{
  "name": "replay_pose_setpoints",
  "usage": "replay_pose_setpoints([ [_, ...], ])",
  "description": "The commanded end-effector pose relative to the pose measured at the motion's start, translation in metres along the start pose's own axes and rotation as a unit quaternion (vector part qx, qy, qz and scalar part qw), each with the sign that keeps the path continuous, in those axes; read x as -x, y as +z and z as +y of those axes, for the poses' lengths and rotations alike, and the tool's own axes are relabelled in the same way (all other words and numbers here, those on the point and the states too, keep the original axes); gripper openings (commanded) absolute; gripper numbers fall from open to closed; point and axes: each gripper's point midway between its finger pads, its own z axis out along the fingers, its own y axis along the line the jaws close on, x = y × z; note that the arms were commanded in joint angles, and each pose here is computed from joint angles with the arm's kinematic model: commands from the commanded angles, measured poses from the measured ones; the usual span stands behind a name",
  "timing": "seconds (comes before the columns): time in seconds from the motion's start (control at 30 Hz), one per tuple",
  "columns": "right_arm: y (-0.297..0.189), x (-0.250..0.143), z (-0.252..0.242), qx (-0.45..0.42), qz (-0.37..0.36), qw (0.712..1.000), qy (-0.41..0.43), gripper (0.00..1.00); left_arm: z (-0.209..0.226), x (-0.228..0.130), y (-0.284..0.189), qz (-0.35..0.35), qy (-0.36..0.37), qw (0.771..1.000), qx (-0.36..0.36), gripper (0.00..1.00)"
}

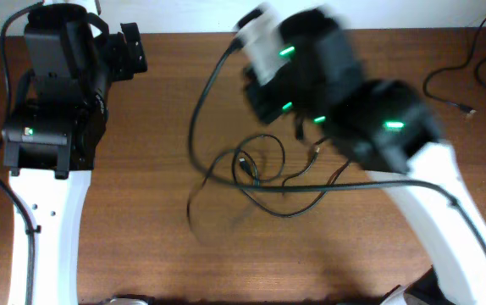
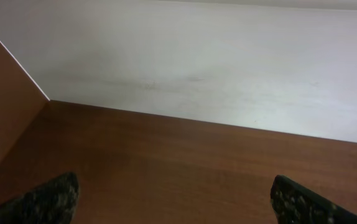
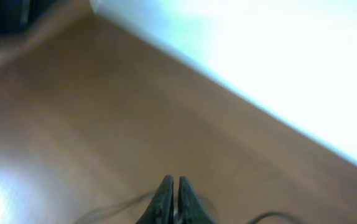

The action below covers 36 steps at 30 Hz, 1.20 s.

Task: Untangle cables

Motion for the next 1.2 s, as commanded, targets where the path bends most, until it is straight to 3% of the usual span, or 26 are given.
replay_pose_setpoints([
  [0.0,-0.048,0.038,-0.057,-0.077,-0.073,0.993,0.057,0.04,0.002,0.004,-0.006,-0.007,0.003,1.0,-0.001,0.99],
  [0.13,-0.063,0.026,-0.072,-0.069,-0.051,0.994,0.073,0.04,0.001,0.003,-0.006,-0.006,0.004,1.0,-0.006,0.99],
  [0.27,0.003,-0.054,-0.032,0.009,0.114,0.99,0.077,0.04,-0.012,0.002,-0.006,-0.002,0.004,0.999,-0.042,0.99],
  [0.4,0.048,-0.101,0.006,0.045,0.185,0.98,0.056,0.04,-0.012,0.001,-0.006,-0.001,0.004,0.999,-0.042,0.99],
  [0.47,0.067,-0.122,0.03,0.065,0.205,0.976,0.039,0.16,-0.012,0.001,-0.006,-0.001,0.004,0.999,-0.042,0.99],
  [0.63,0.089,-0.172,0.079,0.086,0.257,0.962,0.043,0.32,0.001,0.006,-0.006,-0.011,0.002,1.0,-0.005,0.99],
  [0.73,0.106,-0.196,0.096,0.061,0.262,0.962,0.057,0.33,0.041,0.02,-0.011,-0.044,-0.009,0.993,0.112,0.99],
  [0.77,0.113,-0.205,0.102,0.047,0.26,0.962,0.072,0.33,0.065,0.026,-0.019,-0.06,-0.02,0.981,0.185,0.99],
  [0.83,0.125,-0.222,0.108,0.015,0.254,0.963,0.095,0.33,0.085,0.029,-0.029,-0.069,-0.025,0.966,0.247,0.99],
  [0.93,0.133,-0.258,0.108,-0.063,0.25,0.955,0.146,0.33,0.084,0.028,-0.024,-0.064,-0.026,0.971,0.229,0.99],
  [0.97,0.13,-0.281,0.098,-0.135,0.246,0.938,0.205,0.32,0.08,0.027,-0.02,-0.061,-0.026,0.976,0.209,0.99],
  [1.07,0.127,-0.314,0.092,-0.196,0.241,0.899,0.309,0.25,0.076,0.026,-0.019,-0.058,-0.024,0.978,0.197,0.99],
  [1.17,0.126,-0.335,0.093,-0.224,0.238,0.853,0.407,0.26,0.076,0.025,-0.018,-0.057,-0.024,0.979,0.196,0.99],
])
